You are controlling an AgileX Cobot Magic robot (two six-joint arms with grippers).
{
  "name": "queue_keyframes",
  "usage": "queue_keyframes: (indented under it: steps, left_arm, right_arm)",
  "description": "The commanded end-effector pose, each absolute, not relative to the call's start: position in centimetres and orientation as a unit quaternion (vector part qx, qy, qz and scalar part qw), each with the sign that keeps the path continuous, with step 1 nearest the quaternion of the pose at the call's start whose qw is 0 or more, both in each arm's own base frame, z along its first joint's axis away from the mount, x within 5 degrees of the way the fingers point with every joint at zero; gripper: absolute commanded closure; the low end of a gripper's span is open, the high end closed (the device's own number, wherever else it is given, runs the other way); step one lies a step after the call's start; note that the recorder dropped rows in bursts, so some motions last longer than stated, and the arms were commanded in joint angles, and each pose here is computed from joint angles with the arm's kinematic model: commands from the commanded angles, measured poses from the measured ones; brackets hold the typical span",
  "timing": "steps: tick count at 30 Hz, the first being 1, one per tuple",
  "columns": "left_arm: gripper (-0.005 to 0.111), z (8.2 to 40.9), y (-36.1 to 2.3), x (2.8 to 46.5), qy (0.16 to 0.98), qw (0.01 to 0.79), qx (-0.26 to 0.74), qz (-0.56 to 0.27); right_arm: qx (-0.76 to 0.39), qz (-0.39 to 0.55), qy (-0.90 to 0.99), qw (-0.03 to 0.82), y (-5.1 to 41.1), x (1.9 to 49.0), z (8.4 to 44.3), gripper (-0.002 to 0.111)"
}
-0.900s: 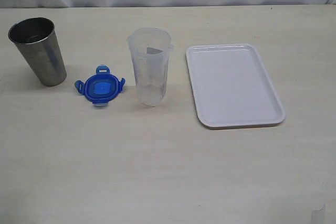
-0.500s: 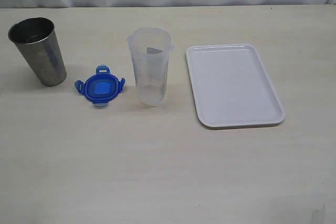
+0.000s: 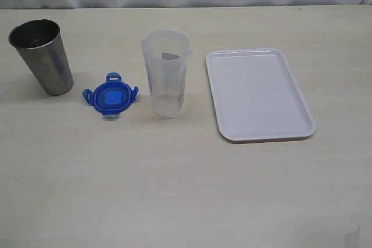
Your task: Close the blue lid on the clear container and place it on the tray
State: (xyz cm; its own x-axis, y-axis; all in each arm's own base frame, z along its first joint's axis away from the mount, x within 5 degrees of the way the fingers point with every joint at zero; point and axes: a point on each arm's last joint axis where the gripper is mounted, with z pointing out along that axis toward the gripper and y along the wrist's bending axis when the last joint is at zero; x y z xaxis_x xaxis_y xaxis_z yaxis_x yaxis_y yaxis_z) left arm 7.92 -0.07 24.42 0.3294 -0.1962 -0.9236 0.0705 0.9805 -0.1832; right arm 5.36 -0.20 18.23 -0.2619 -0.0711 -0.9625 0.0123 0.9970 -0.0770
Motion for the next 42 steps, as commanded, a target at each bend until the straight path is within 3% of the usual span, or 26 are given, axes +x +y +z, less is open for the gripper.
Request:
queue_keyframes:
  steps: [1,11,26,33,42]
  left_arm:
    - [0.002,23.6,-0.3,10.5,0.619,0.779,-0.042,-0.088]
    - [0.002,18.1,-1.2,18.4,0.723,0.684,0.027,-0.09]
    - [0.002,11.3,-1.3,23.8,0.795,0.599,0.056,-0.082]
    - [0.002,9.5,-1.4,26.4,0.799,0.591,0.07,-0.087]
    - [0.002,9.6,-1.3,28.9,0.783,0.612,0.074,-0.085]
  right_arm:
    - [-0.015,-0.035,0.791,0.611,-0.2,5.3,18.2,0.104]
    - [-0.015,-0.035,0.791,0.611,-0.2,5.3,18.2,0.104]
    - [-0.015,-0.035,0.791,0.611,-0.2,5.3,18.2,0.104]
    - [-0.015,-0.035,0.791,0.611,-0.2,5.3,18.2,0.104]
    - [-0.015,-0.035,0.791,0.611,-0.2,5.3,18.2,0.104]
